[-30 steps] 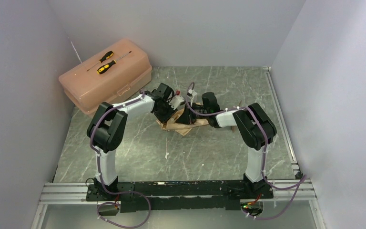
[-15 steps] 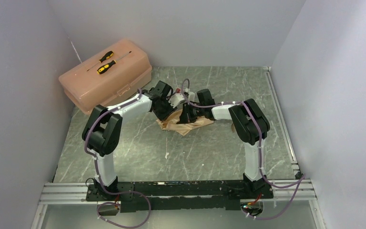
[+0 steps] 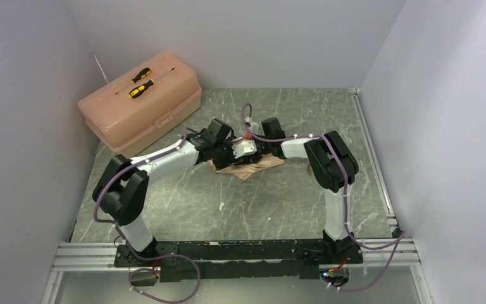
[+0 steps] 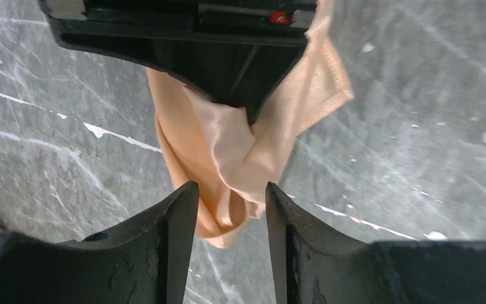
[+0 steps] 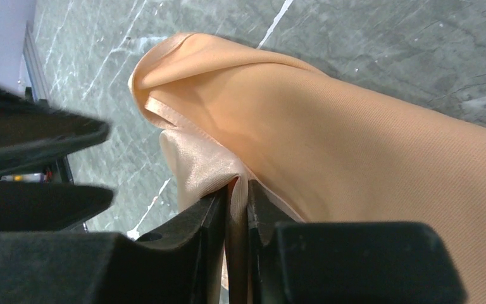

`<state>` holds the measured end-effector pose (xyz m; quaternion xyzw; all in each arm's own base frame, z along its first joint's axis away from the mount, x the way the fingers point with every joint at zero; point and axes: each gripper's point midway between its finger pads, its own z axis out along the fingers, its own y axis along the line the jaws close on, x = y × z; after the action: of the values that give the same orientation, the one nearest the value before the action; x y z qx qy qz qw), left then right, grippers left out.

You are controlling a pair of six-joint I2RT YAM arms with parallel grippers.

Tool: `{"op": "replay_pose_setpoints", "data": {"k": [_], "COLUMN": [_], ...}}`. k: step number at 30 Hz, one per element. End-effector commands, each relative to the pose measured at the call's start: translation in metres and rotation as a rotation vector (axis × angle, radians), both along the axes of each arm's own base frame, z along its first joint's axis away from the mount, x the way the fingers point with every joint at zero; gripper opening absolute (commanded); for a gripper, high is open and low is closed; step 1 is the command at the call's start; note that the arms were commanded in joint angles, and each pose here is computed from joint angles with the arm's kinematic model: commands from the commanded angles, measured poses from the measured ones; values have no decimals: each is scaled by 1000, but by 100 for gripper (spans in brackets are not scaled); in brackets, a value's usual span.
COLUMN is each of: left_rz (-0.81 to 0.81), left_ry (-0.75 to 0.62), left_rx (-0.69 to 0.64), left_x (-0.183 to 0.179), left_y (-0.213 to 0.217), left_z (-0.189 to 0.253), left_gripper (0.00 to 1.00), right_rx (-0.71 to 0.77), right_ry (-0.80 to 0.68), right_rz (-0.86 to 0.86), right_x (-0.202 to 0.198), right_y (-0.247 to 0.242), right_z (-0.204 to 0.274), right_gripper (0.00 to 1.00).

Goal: Fold the napkin into a case and place the utensils inside
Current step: Insert the napkin into the napkin holder.

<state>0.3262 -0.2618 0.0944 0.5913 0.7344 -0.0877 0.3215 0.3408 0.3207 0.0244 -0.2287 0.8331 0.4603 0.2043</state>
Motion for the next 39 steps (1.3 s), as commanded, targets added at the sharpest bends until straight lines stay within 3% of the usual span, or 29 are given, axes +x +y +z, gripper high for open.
{"op": "replay_pose_setpoints", "data": {"k": [1, 7, 15, 31, 34, 39], "left_rz": [4, 40, 136, 243, 231, 143], "left_ry": [-165, -218, -136, -24, -21, 26], "left_rx": [33, 43, 0, -37, -47, -61], "left_x": [39, 58, 59, 51, 50, 33], "left_y": [-2, -5, -9, 8, 6, 1], "left_z": [-6, -14, -21, -25, -19, -5], "left_gripper": [49, 50, 48, 41, 41, 43], "right_rx": [-29, 9, 108, 244, 238, 255], "right_ry": [53, 65, 67, -39, -38, -29], "right_rz": [10, 20, -17, -46, -62, -80], "right_x": [-13, -13, -4, 0, 2, 6], "right_y": [-7, -5, -10, -4, -4, -2], "right_z": [-10, -3, 16, 48, 47, 49], "right_gripper": [24, 31, 38, 42, 39, 24]}}
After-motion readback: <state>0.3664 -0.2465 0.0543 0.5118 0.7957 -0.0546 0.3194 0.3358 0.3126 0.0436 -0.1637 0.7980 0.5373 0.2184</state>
